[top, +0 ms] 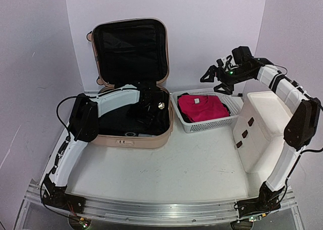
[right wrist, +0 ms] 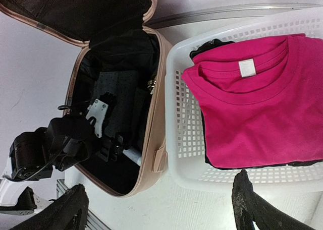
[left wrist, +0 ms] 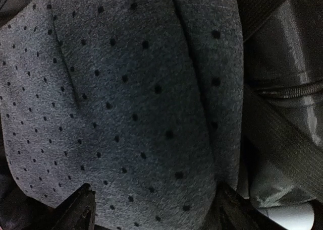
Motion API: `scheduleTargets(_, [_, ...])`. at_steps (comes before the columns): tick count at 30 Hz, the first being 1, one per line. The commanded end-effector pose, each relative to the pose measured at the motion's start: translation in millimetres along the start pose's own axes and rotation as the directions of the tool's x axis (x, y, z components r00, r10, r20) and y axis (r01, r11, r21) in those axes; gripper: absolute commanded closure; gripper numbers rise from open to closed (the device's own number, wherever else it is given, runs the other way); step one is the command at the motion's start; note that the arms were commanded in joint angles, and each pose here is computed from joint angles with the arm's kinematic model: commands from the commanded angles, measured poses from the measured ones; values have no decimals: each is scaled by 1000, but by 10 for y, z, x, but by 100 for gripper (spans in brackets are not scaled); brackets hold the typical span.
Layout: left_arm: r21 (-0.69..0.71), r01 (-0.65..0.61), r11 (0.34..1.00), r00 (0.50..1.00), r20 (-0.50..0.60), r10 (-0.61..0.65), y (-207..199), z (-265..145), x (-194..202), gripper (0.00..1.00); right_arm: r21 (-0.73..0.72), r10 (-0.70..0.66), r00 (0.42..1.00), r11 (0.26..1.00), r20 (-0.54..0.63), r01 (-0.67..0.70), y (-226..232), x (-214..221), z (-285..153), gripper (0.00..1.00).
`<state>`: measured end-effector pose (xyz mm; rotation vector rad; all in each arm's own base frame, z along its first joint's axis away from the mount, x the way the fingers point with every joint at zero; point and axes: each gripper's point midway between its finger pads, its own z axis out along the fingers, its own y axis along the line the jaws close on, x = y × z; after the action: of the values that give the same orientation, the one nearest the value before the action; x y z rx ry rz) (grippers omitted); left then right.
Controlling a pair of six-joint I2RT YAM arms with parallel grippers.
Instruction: Open, take out, and arrange the luggage
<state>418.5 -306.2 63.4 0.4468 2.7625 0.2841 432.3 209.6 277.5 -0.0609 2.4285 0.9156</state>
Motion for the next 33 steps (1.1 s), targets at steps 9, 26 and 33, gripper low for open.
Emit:
scheduleTargets(9, [91,47,995,999,12,-48,-130,-134,-76,8,-94,6,999,996,-48,-11,213,194,119,2])
scheduleTargets(26, [33,-1,999,1000,15,1,-33,39,-93,46,-69,72,993,994,-93,-79,631,245,861,9])
scheduleTargets(33, [119,17,993,1000,-21,-15,-65,79,-64,67,-86,133,989,987,-61,-138,764,162,992,9])
